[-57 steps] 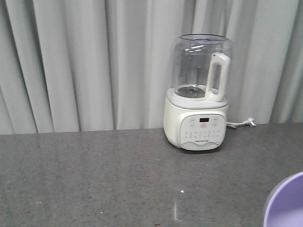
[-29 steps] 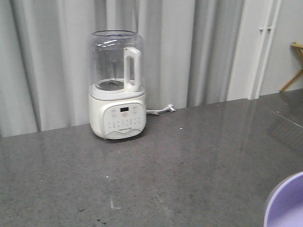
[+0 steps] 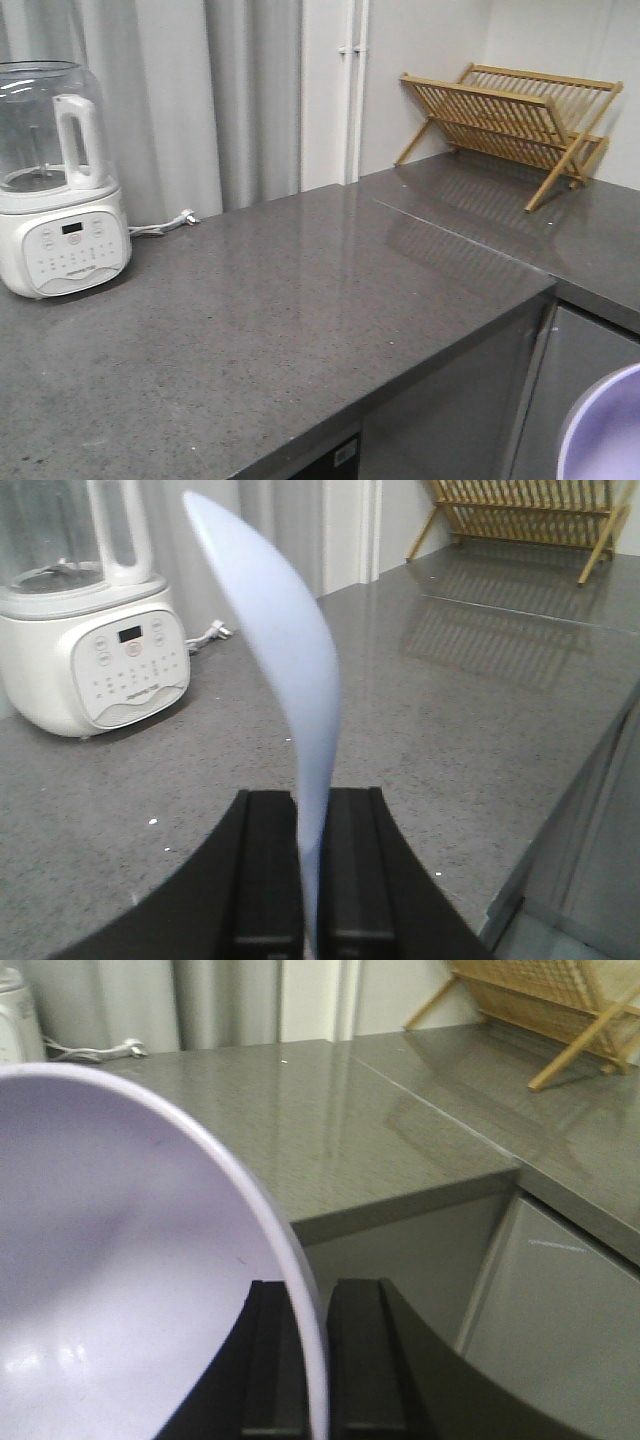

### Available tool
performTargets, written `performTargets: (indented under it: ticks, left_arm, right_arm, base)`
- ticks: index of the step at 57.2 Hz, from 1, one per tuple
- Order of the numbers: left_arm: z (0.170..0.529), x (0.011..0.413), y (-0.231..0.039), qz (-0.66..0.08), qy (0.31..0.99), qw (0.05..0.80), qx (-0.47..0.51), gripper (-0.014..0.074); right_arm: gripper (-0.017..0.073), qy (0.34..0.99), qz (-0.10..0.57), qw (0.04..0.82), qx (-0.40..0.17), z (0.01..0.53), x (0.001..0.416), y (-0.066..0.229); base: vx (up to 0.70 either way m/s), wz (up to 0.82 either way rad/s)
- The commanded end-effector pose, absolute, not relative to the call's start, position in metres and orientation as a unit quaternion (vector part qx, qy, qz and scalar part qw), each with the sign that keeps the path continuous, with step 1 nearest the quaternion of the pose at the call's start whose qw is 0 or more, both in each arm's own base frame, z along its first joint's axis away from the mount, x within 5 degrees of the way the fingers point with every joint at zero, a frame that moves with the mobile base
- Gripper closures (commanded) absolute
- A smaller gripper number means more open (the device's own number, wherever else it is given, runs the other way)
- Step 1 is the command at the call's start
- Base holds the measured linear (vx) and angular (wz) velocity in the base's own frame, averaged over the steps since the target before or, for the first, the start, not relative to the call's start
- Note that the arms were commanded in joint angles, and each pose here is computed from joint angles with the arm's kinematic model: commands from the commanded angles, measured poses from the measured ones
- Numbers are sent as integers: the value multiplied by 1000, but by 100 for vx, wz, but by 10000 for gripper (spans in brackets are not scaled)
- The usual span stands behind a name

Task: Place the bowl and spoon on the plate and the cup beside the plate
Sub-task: 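Drive the base, holding spoon and bowl, to the counter with the plate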

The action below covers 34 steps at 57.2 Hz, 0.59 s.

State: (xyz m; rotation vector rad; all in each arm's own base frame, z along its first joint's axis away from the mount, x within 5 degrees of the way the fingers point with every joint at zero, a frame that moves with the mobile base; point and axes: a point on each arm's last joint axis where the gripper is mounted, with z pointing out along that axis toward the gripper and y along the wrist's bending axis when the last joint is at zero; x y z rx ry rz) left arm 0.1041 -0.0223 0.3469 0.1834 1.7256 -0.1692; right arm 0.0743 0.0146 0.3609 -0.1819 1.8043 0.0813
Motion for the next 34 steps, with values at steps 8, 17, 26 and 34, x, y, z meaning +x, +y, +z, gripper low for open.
performTargets:
  ticks: [8, 17, 26, 34]
  left_arm:
    - [364, 104, -22, -82, 723, 683, 67, 600]
    - [364, 104, -22, -82, 723, 683, 67, 600]
    - [364, 104, -22, -82, 723, 683, 67, 600]
    - [364, 104, -22, -82, 723, 683, 67, 600]
  right_arm:
    - [568, 752, 31, 655, -67, 376, 75, 13]
    - [568, 752, 31, 655, -67, 376, 75, 13]
    - [568, 752, 31, 655, -67, 376, 75, 13]
    - [568, 752, 31, 655, -67, 376, 75, 13]
  base:
    - [-7, -43]
    - [-4, -46]
    - [1, -56]
    - [7, -67]
